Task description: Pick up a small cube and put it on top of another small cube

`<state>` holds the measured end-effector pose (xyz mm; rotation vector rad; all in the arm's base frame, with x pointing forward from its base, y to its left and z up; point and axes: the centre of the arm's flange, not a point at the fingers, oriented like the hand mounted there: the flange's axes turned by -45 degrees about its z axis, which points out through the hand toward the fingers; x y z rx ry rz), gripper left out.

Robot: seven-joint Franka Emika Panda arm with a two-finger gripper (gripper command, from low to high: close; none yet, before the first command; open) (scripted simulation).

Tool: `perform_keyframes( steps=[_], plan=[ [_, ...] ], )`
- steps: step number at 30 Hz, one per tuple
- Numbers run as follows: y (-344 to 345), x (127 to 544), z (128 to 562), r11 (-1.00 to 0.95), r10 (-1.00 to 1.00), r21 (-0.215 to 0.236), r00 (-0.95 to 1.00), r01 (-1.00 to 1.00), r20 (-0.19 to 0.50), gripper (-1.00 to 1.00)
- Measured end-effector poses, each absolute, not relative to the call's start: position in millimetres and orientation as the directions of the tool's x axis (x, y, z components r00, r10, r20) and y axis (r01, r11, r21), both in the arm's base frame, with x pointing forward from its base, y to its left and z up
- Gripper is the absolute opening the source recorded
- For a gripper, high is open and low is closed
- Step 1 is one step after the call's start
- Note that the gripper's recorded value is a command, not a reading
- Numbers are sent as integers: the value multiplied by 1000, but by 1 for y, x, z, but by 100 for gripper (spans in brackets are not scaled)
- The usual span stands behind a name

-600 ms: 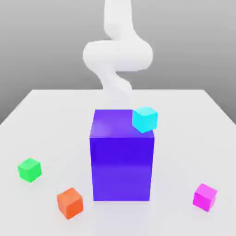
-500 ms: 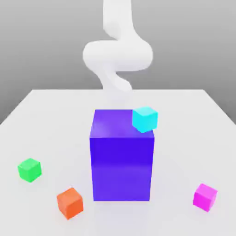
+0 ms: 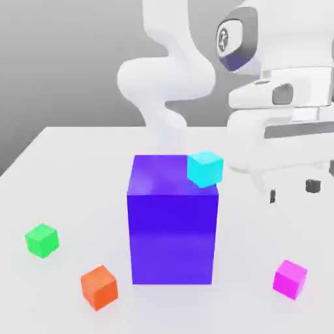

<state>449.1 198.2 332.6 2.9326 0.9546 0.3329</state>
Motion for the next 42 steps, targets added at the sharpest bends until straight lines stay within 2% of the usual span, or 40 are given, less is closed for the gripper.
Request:
perform_keyframes(
  steps=[7,12,13,20,25,26,31,35,39,42],
  plan=[
    [244,396,205,-670,742,15,670,742,19,0],
    [249,388,140,-653,758,-1,653,758,2,0],
    [249,387,131,-652,758,-1,652,758,1,-100],
    [249,387,131,-652,758,0,652,758,0,-100],
    [250,388,184,-650,760,1,650,760,4,-100],
    [249,397,196,-654,756,8,654,756,22,-100],
    [138,448,223,-813,582,46,812,580,44,-100],
    [36,456,233,-918,394,59,918,392,42,-100],
    [-108,430,243,-995,80,61,996,78,40,-100],
    [-219,372,251,-977,-207,48,977,-209,41,-100]
  ],
)
